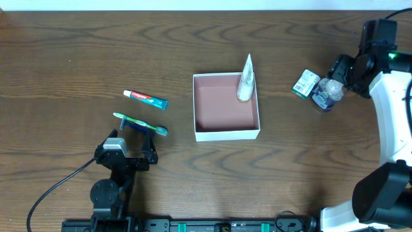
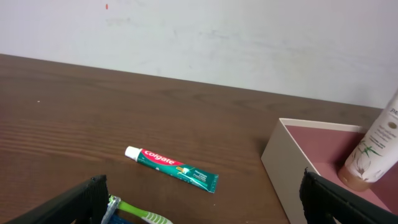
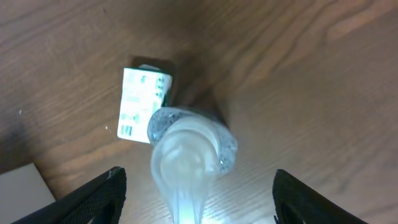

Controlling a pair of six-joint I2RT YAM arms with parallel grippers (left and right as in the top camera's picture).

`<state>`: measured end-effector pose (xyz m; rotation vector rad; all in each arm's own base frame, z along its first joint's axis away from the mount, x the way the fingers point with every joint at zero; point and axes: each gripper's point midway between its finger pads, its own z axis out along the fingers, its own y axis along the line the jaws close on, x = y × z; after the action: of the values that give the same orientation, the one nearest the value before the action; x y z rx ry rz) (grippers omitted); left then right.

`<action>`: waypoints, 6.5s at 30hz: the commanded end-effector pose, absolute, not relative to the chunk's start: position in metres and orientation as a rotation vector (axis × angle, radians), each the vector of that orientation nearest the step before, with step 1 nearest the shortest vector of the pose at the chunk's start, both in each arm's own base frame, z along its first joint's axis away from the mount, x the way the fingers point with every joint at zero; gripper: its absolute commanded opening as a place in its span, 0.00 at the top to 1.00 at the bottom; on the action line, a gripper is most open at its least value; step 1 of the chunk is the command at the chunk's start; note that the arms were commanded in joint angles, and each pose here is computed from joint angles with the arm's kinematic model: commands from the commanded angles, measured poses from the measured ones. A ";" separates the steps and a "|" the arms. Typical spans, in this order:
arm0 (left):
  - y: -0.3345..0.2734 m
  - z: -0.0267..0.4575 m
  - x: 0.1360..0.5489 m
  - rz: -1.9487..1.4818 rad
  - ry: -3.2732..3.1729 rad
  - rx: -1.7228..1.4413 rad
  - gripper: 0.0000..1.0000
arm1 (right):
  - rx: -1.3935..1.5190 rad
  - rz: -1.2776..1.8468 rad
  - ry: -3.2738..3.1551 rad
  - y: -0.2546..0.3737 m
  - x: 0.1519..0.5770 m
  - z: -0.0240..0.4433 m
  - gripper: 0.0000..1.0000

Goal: Pack container
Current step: 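Grasp the blue foaming soap pump bottle with the right gripper, then lift the soap bottle and move it over the box, then lower the soap bottle into the box's left side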

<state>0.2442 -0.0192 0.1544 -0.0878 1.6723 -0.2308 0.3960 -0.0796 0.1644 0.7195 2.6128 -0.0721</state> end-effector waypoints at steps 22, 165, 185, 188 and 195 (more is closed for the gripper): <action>-0.020 0.139 0.243 -0.237 1.719 -0.090 0.02 | 0.585 -0.024 2.603 -0.073 0.414 0.134 0.51; -0.020 0.139 0.243 -0.237 1.719 -0.090 0.02 | -0.550 0.313 2.109 0.339 0.472 0.171 0.98; -0.020 0.139 0.243 -0.237 1.719 -0.090 0.02 | -0.555 0.309 2.119 0.339 0.471 0.169 0.55; -0.020 0.139 0.243 -0.237 1.719 -0.090 0.02 | -0.556 0.308 2.123 0.338 0.470 0.168 0.55; -0.020 0.139 0.243 -0.237 1.719 -0.090 0.02 | -0.550 0.324 2.093 0.338 0.467 0.188 0.55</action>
<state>0.2442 -0.0192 0.1544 -0.0878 1.6723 -0.2308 0.4718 0.3302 0.1551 -0.5449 2.1540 0.2926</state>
